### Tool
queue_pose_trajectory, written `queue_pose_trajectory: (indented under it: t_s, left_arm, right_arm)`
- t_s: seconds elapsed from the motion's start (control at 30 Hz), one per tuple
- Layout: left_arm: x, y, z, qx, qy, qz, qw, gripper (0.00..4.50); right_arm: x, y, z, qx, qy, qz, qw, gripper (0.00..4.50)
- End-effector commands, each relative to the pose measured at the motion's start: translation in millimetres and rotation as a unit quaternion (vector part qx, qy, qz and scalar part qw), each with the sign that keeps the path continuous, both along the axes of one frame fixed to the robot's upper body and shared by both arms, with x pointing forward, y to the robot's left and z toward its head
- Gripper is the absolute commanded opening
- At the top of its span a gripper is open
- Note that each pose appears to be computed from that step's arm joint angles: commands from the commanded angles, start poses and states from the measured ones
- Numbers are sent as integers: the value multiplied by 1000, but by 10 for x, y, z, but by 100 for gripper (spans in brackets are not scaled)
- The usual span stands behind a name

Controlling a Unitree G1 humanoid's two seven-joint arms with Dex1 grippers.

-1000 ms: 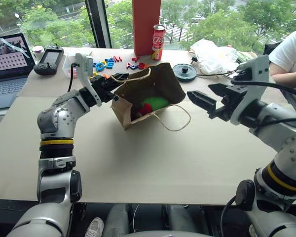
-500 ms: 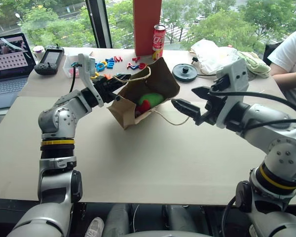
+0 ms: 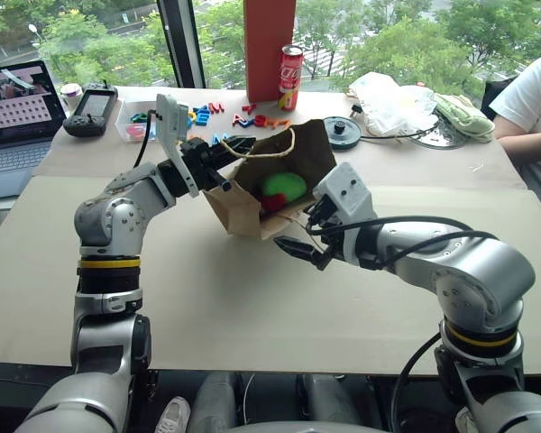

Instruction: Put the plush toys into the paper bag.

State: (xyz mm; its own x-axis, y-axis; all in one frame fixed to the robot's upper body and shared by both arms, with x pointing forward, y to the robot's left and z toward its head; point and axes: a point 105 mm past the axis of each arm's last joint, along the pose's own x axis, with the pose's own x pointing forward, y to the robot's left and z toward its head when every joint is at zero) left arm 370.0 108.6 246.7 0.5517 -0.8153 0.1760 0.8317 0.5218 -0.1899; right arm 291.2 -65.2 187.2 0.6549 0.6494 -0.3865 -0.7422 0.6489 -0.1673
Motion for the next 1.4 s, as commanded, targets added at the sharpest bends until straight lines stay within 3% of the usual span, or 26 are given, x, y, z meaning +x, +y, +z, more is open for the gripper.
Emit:
queue_pose_trajectory:
  t_s: [0.03, 0.4, 0.63, 0.73, 0.87, 1.03, 1.4]
  left_arm:
    - [-79, -55, 115, 4, -25, -16, 1000, 0]
    - [-96, -92, 116, 10, -30, -24, 999, 0]
    - [-124, -132, 101, 17, -32, -39, 999, 0]
    - [-142, -156, 92, 20, -36, -50, 998, 0]
    - [-50, -355, 198, -18, -48, -71, 996, 0]
    - [70, -444, 188, -70, -25, -67, 995, 0]
    - [180, -336, -394, -12, 11, -34, 999, 0]
  right_arm:
    - [87, -82, -44, -14, -14, -27, 999, 385]
    - [154, -153, -192, -33, -5, -45, 998, 5]
    - [165, -129, -133, -2, -15, -46, 999, 2]
    - [228, -181, 56, 29, -48, -63, 996, 2]
    - [296, -364, 663, 51, -184, -85, 978, 2]
    - [273, -446, 865, 47, -225, -90, 969, 2]
    - [239, -414, 469, -40, -185, -86, 978, 2]
